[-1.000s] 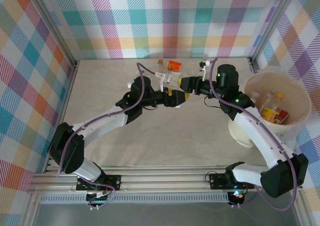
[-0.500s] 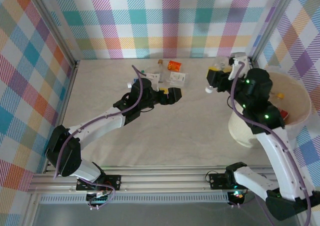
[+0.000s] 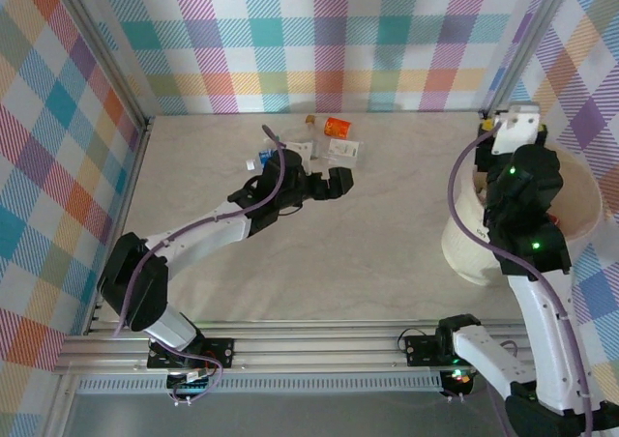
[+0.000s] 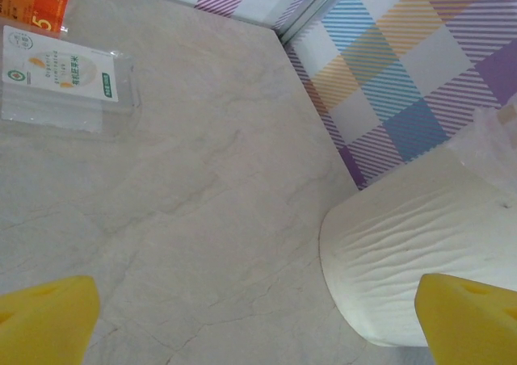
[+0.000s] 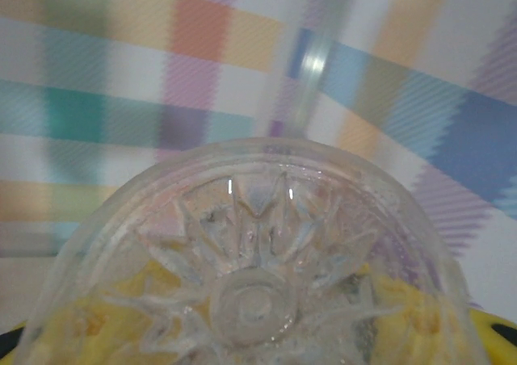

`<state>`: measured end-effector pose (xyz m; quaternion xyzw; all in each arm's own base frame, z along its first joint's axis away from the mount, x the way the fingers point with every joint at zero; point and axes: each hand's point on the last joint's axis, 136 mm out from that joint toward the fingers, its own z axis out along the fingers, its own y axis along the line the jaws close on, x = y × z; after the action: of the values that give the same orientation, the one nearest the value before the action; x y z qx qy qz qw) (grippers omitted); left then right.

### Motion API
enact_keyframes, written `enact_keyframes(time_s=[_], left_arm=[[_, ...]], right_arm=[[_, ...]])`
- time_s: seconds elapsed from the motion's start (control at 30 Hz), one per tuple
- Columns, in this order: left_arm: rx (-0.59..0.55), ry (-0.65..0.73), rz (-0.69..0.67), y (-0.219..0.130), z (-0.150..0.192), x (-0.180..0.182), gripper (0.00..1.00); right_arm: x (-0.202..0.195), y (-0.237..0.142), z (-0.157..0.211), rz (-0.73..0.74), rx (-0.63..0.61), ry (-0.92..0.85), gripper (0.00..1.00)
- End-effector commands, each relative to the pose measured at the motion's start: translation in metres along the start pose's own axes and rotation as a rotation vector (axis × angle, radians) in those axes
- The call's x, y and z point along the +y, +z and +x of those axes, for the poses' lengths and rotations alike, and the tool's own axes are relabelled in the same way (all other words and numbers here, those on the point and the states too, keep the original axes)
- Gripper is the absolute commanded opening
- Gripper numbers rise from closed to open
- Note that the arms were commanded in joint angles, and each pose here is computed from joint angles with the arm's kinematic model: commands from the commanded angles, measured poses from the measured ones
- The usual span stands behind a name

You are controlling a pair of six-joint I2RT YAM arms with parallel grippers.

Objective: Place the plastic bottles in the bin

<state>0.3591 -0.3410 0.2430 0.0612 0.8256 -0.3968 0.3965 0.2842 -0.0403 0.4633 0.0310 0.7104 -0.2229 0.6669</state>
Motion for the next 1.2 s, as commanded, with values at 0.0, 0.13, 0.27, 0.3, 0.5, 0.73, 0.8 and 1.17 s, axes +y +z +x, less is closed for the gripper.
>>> enact_keyframes(time_s=[0.0,0.13,0.27,0.3,0.5,0.73,0.8,1.17], left_arm=[[0.003,-0.013,0.023,0.003,-0.009,-0.010,1.00],[0.009,-0.019,0.026,0.005,-0.009,-0.011,1.00],[0.008,-0.025,0.013,0.002,-0.006,-0.007,1.00],[0.006,-0.024,0.010,0.001,-0.005,-0.006,1.00],[-0.006,-0.015,-0.026,-0.006,0.000,0.004,1.00],[-0.007,0.005,-0.066,-0.011,0.002,0.012,1.00],[-0.014,0.009,-0.076,-0.012,0.001,0.015,1.00],[-0.017,0.009,-0.101,-0.011,0.001,0.020,1.00]], right_arm=[[-0.031,0.004,0.008,0.133,0.012,0.044,0.37],[-0.040,0.019,0.033,0.129,0.065,0.146,0.37],[-0.049,0.038,0.063,0.093,0.152,0.295,0.37],[-0.050,0.043,0.069,0.081,0.167,0.331,0.37],[-0.047,0.067,0.085,-0.014,0.160,0.474,0.43],[-0.050,0.076,0.119,0.056,0.290,0.519,0.84],[-0.055,0.072,0.121,0.085,0.306,0.517,0.90],[-0.054,0.063,0.116,0.073,0.350,0.510,1.00]])
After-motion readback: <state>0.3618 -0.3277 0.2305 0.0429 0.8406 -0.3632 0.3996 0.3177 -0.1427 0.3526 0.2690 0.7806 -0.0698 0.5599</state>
